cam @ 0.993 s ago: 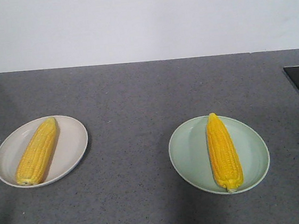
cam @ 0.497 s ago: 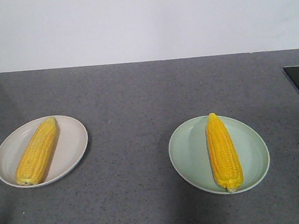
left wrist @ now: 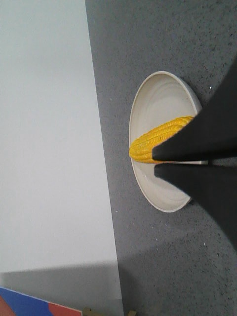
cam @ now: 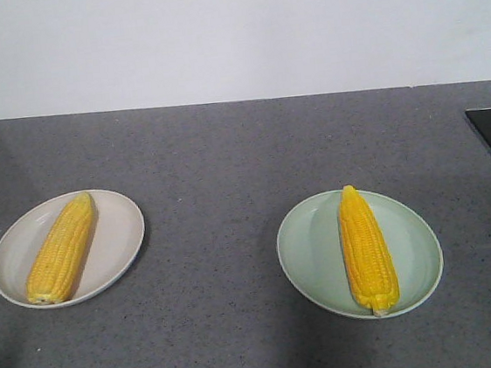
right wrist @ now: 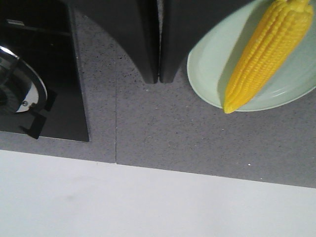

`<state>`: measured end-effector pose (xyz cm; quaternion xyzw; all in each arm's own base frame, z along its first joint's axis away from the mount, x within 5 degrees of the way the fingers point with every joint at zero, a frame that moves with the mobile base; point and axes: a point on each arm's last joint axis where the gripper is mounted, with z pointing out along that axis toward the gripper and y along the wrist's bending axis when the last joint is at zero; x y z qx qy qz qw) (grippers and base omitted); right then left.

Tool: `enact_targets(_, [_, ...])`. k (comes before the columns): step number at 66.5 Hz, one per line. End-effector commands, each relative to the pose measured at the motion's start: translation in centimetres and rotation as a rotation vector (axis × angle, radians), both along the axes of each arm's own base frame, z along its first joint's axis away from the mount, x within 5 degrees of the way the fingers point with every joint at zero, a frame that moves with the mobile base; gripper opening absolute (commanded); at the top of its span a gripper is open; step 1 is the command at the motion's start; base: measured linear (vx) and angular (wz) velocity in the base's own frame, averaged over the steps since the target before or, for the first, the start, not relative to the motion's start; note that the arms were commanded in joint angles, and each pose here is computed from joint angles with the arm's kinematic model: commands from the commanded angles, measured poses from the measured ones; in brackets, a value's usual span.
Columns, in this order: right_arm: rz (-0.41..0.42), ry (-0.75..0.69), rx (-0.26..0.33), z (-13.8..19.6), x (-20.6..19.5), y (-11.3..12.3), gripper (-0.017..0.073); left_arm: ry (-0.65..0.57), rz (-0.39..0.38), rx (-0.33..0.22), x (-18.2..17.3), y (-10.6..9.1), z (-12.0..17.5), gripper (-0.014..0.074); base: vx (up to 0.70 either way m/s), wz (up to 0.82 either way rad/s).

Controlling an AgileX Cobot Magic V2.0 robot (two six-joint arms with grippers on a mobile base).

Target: Distribute corn equally

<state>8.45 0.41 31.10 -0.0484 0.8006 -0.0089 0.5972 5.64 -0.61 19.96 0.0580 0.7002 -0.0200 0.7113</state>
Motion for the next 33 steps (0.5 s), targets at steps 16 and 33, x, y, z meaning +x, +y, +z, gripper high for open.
enact_targets(16, [-0.124,-0.293,0.071,-2.7,-1.6,-0.9,-0.001,-0.069,-0.011,-0.016,-0.1,-0.1,0.2,-0.0006,0.0,0.0])
enact_targets(33, [-0.121,-0.364,0.105,-8.5,-2.9,-0.8,-0.001,-0.069,-0.011,-0.016,-0.1,-0.1,0.2,-0.0006,0.0,0.0])
